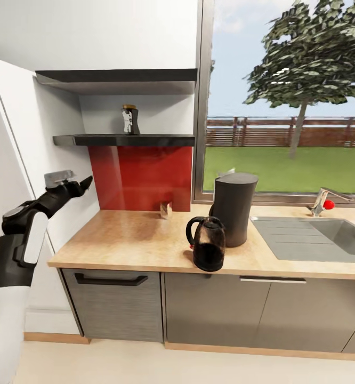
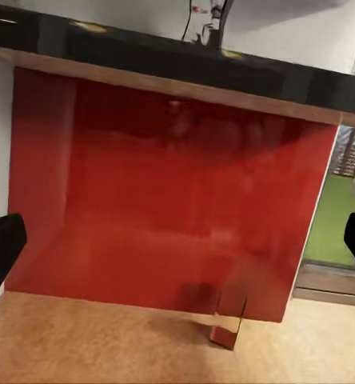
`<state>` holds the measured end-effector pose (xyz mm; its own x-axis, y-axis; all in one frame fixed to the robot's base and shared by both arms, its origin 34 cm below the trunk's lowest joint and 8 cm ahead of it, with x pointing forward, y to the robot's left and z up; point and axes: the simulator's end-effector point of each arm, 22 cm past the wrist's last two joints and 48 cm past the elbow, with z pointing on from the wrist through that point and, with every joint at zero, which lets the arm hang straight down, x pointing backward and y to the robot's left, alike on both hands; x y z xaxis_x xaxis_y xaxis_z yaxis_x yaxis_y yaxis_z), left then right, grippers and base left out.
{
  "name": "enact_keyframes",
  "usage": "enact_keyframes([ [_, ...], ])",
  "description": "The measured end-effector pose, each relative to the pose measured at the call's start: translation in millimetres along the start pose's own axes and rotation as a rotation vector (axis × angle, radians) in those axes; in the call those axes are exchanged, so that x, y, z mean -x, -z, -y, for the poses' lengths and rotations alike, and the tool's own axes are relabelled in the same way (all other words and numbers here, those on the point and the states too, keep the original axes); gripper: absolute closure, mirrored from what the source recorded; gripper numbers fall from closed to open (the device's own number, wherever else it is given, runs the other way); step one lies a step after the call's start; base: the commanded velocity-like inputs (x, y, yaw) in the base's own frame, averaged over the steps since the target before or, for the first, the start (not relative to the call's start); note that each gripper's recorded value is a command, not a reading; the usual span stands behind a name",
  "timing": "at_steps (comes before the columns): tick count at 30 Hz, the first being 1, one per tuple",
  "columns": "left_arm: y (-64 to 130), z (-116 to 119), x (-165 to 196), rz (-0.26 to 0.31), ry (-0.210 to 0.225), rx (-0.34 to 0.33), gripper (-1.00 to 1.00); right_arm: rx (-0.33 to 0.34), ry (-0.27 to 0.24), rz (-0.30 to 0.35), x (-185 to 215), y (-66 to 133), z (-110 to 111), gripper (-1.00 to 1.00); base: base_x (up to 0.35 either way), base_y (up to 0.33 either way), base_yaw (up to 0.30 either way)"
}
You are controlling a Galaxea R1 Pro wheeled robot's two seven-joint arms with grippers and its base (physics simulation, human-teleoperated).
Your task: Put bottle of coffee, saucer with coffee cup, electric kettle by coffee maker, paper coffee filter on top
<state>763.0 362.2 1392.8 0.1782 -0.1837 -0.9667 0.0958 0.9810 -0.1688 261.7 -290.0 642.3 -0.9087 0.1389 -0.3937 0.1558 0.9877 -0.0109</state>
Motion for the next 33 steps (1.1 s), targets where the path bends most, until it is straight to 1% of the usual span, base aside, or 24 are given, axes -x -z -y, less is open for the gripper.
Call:
enact_keyframes([
  [2, -16.6, 13, 31, 0.001, -0.005, 0.002, -1.00, 0.000, 0.000, 0.000, 0, 0.0, 0, -1.00, 0.000, 0.000, 0.000],
  [4, -30.4, 21, 67, 0.022, -0.005, 0.008, -1.00, 0.000, 0.000, 0.000, 0, 0.0, 0, -1.00, 0.000, 0.000, 0.000],
  [6, -40.2, 29, 109, 0.060, -0.001, 0.006, -1.00, 0.000, 0.000, 0.000, 0, 0.1, 0, -1.00, 0.000, 0.000, 0.000],
  [8, -47.2, 32, 132, 0.071, 0.005, 0.005, -1.00, 0.000, 0.000, -0.001, 0, 0.0, 0, -1.00, 0.000, 0.000, 0.000],
  [10, -57.5, 36, 156, 0.062, 0.023, 0.004, -1.00, 0.000, 0.000, -0.001, 0, 0.0, 0, -1.00, 0.000, 0.000, 0.000],
  [12, -69.6, 45, 176, 0.053, 0.045, -0.004, -1.00, 0.000, 0.000, -0.001, 0, 0.1, 0, -1.00, 0.000, 0.000, 0.000],
  [14, -79.2, 51, 189, 0.044, 0.060, -0.001, -1.00, 0.000, 0.000, -0.001, 0, 0.0, 0, -1.00, 0.000, 0.000, 0.000],
  [17, -96.5, 62, 209, 0.020, 0.069, 0.046, -1.00, -0.001, 0.001, -0.001, 0, 0.0, 0, -1.00, 0.000, 0.000, 0.000],
  [19, -103.1, 72, 216, 0.010, 0.056, 0.073, -1.00, 0.000, 0.002, -0.001, 0, 0.1, 1, -1.00, 0.000, 0.000, 0.000],
  [20, -106.5, 80, 219, 0.003, 0.041, 0.087, -1.00, -0.001, 0.002, -0.001, -1, 0.1, 1, -1.00, 0.000, 0.000, 0.000],
  [22, -111.7, 96, 224, -0.001, -0.014, 0.112, -1.00, -0.001, 0.003, -0.002, -1, 0.1, 1, -1.00, 0.000, 0.000, 0.000],
  [23, -114.2, 104, 226, 0.008, -0.050, 0.124, -1.00, -0.002, 0.003, -0.003, -1, 0.1, 2, -1.00, 0.000, 0.000, 0.000],
  [25, -120.3, 119, 230, 0.051, -0.109, 0.137, -1.00, -0.005, 0.003, -0.008, -4, 0.3, 3, -1.00, 0.000, 0.000, 0.000],
  [26, -122.3, 124, 230, 0.063, -0.122, 0.139, -1.00, -0.006, 0.004, -0.010, -4, 0.4, 4, -1.00, 0.000, 0.000, 0.000],
  [27, -126.8, 129, 226, 0.077, -0.144, 0.143, -1.00, -0.014, 0.006, -0.014, -6, 0.5, 10, -1.00, 0.000, 0.000, 0.000],
  [28, -131.6, 132, 219, 0.082, -0.157, 0.150, -1.00, -0.026, 0.010, -0.017, -6, 0.6, 20, -1.00, 0.000, 0.000, 0.000],
  [30, -138.9, 133, 208, 0.084, -0.170, 0.165, -1.00, -0.053, 0.020, -0.020, -7, 1.2, 42, -1.00, 0.000, 0.000, 0.000],
  [32, -143.6, 131, 201, 0.084, -0.175, 0.176, -1.00, -0.068, 0.019, -0.023, -7, 1.9, 54, -1.00, 0.000, 0.000, 0.000],
  [33, -144.5, 130, 200, 0.086, -0.176, 0.178, -1.00, -0.071, 0.018, -0.023, -7, 2.0, 55, -1.00, 0.000, 0.000, 0.000],
])
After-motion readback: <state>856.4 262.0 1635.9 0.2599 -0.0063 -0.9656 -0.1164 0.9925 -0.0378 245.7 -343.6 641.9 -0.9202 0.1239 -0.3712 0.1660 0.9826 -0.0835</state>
